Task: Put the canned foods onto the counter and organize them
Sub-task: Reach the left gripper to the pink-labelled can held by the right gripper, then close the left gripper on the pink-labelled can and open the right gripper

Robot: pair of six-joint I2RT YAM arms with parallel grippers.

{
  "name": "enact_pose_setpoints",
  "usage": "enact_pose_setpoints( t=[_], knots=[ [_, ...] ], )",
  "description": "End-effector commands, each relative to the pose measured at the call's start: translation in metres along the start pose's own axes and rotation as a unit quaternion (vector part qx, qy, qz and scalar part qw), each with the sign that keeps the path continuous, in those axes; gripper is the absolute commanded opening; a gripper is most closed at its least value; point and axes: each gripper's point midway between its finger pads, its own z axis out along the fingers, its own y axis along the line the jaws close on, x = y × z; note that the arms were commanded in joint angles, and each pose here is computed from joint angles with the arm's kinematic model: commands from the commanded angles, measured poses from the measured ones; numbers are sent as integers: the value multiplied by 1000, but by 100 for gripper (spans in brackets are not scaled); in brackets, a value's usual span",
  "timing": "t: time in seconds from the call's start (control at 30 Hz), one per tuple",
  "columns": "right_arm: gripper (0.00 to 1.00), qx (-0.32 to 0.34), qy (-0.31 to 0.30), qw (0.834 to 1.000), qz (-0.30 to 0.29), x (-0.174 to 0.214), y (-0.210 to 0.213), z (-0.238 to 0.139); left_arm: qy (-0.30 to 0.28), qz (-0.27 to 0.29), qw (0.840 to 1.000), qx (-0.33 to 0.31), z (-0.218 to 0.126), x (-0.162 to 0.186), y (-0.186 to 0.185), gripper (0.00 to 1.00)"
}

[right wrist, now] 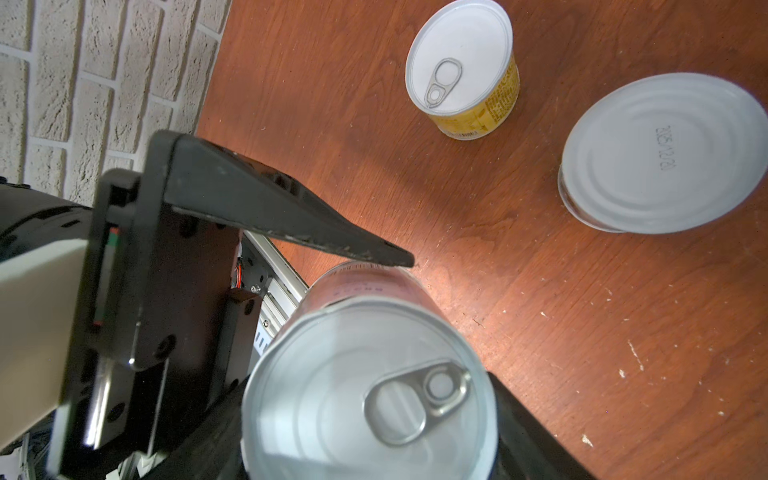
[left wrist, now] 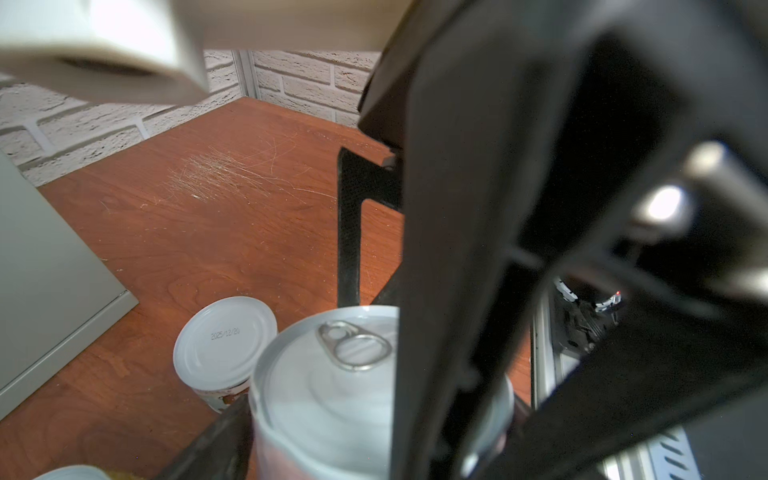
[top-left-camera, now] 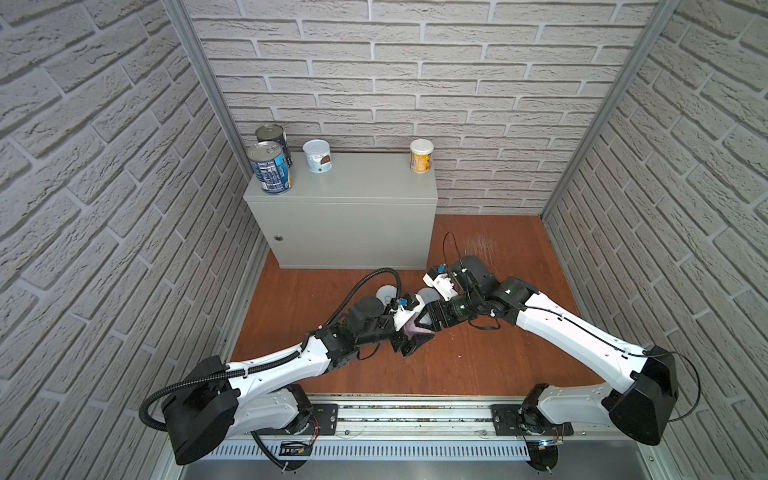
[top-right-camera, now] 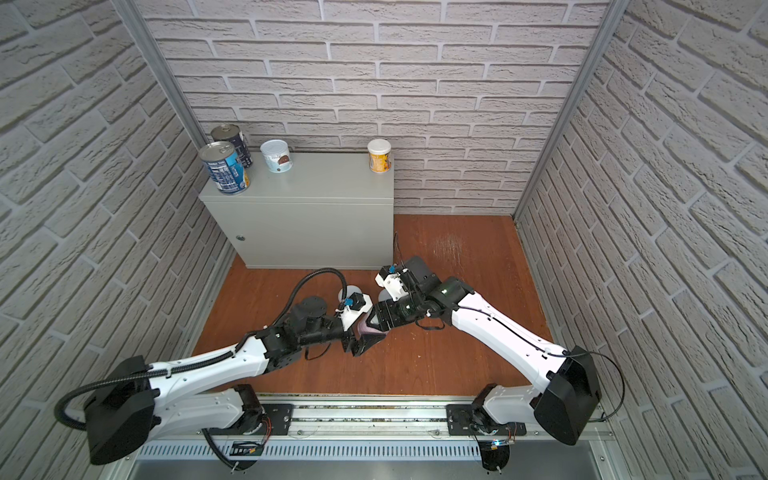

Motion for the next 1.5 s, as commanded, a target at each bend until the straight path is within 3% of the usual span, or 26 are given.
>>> enact_pose_setpoints(
  t=[0.0,0.27,0.63,0.87,1.03,1.47],
  knots=[
    [51,-45,-43,998,-20,-16,21,-13,-51,25,998,6,1,-31,-1,88],
    [51,-46,-41,998,-16,-15,18,-10,-49,24,998,13,9,-30,0,67],
    [51,-48,-43,998,-15,-14,18,-11,-59,27,998,-5,6,-35,5,51],
    [59,-47,-47,998,-14,-14,17,-12,-92,9,995,-44,-11,-50,19,49],
    [75,-56,-45,997,-15,-15,20,-12,-97,-11,993,-67,-20,-53,31,48],
    [80,-66,-72,995,-15,-23,28,-22,-109,-32,986,-122,-42,-56,53,47]
  ],
)
